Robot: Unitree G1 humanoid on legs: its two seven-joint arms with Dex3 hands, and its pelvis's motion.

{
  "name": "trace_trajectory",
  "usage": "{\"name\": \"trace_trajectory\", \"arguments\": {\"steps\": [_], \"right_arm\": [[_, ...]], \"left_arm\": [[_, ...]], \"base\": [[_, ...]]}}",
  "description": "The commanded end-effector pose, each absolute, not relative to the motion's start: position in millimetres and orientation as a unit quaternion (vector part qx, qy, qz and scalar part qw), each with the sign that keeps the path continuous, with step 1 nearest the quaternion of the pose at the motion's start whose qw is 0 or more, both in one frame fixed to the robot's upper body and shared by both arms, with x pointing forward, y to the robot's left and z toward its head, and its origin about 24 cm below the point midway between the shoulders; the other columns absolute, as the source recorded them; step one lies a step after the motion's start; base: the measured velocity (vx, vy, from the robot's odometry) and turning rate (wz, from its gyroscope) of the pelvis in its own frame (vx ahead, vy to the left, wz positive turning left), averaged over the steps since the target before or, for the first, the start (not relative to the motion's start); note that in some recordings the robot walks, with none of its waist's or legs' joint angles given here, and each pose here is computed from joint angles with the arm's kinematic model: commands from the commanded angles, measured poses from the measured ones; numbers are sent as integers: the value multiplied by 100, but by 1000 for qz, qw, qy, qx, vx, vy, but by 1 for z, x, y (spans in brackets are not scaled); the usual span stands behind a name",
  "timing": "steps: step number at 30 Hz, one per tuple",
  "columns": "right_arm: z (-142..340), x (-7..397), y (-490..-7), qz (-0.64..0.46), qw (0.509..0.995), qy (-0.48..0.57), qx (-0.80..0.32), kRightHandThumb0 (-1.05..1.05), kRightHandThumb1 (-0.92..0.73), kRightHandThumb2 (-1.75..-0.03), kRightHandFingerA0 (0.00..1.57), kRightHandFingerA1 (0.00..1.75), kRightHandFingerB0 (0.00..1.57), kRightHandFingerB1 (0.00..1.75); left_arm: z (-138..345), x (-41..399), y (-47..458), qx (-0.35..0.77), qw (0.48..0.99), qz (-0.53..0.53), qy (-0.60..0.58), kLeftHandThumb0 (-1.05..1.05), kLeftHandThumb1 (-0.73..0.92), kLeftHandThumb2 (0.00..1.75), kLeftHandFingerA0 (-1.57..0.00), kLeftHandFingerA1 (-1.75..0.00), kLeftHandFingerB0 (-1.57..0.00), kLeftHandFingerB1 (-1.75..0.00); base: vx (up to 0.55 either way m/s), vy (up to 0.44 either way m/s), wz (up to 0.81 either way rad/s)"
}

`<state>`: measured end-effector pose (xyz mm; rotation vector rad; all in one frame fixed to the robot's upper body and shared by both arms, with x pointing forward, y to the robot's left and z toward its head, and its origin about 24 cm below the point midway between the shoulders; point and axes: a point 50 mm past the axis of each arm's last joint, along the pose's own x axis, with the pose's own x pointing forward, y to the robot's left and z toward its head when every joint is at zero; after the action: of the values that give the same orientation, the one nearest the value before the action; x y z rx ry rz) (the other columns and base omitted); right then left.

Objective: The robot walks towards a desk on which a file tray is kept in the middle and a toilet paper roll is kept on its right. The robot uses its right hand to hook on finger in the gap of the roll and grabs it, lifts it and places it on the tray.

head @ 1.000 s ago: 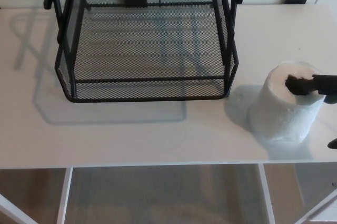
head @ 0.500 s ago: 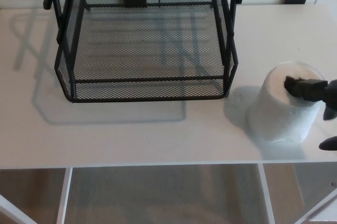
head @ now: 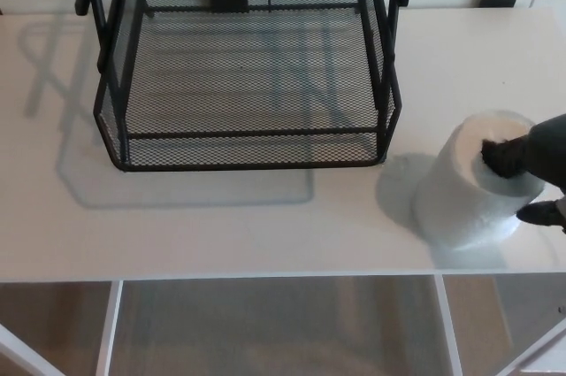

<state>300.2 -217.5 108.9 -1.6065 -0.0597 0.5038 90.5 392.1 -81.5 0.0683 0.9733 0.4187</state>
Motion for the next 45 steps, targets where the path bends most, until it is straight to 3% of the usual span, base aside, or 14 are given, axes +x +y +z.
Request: {"name": "trace_trajectory", "arguments": {"steps": [1, 6, 7, 8, 10, 11, 12, 13, 24, 28, 29, 39, 40, 45], "right_arm": [[74, 294, -213, 161, 648, -121, -734, -26, -53, -56, 94, 153, 98, 60], [65, 289, -213, 148, 677, -111, -713, -22, -58, -60, 94, 140, 96, 60], [66, 288, -214, 148, 681, -115, -708, -17, -59, -68, 98, 133, 96, 66], [70, 288, -216, 149, 684, -113, -705, -16, -60, -69, 96, 138, 95, 67], [81, 290, -220, 145, 688, -111, -703, -19, -62, -64, 95, 131, 95, 63], [91, 292, -224, 138, 691, -115, -701, -20, -61, -62, 94, 135, 95, 64], [95, 293, -226, 133, 689, -121, -702, -20, -61, -62, 94, 135, 95, 64], [103, 294, -230, 129, 692, -113, -702, -22, -63, -61, 93, 135, 94, 61], [200, 309, -255, 63, 718, -134, -680, -20, -68, -63, 84, 156, 91, 61], [235, 313, -254, 34, 724, -171, -668, -20, -69, -64, 83, 144, 91, 60], [257, 316, -250, 22, 728, -194, -657, -21, -70, -64, 82, 143, 89, 62], [339, 331, -202, 15, 760, -323, -564, -21, -67, -70, 87, 159, 89, 64], [346, 333, -188, 29, 756, -341, -558, -18, -68, -69, 84, 159, 93, 67], [353, 337, -148, 81, 747, -344, -563, -24, -68, -68, 96, 139, 93, 67]], "left_arm": [[-78, 90, 397, 62, 859, 209, 463, -56, 83, 64, -41, -56, -29, -42], [-78, 91, 396, 53, 863, 206, 458, -59, 81, 65, -41, -57, -30, -43], [-77, 91, 396, 54, 864, 202, 458, -54, 65, 104, -40, -66, -20, -52], [-77, 91, 397, 51, 865, 204, 456, -57, 82, 65, -41, -58, -29, -44], [-76, 91, 398, 58, 864, 203, 457, -58, 82, 65, -42, -58, -30, -44], [-75, 89, 399, 66, 864, 197, 459, -55, 66, 105, -39, -65, -19, -52], [-75, 89, 399, 70, 864, 192, 460, -55, 66, 105, -39, -65, -19, -52], [-76, 89, 399, 51, 862, 214, 456, -59, 79, 65, -45, -60, -32, -45], [-78, 84, 399, 66, 854, 218, 468, -61, 81, 66, -43, -57, -30, -43], [-77, 83, 399, 80, 857, 205, 466, -62, 86, 65, -42, -55, -31, -43], [-77, 83, 399, 78, 860, 201, 463, -56, 66, 105, -40, -64, -20, -52], [-76, 84, 400, 71, 860, 206, 462, -58, 67, 105, -39, -64, -20, -52], [-76, 84, 400, 72, 859, 209, 461, -60, 85, 65, -45, -57, -33, -44], [-77, 85, 399, 66, 859, 210, 463, -63, 82, 65, -41, -58, -31, -44]], "base": [[0, 0, 0], [0, 0, 0], [0, 0, 0], [0, 0, 0], [0, 0, 0], [0, 0, 0], [0, 0, 0], [0, 0, 0], [0, 0, 0], [0, 0, 0], [0, 0, 0], [0, 0, 0], [0, 0, 0], [0, 0, 0]]}}
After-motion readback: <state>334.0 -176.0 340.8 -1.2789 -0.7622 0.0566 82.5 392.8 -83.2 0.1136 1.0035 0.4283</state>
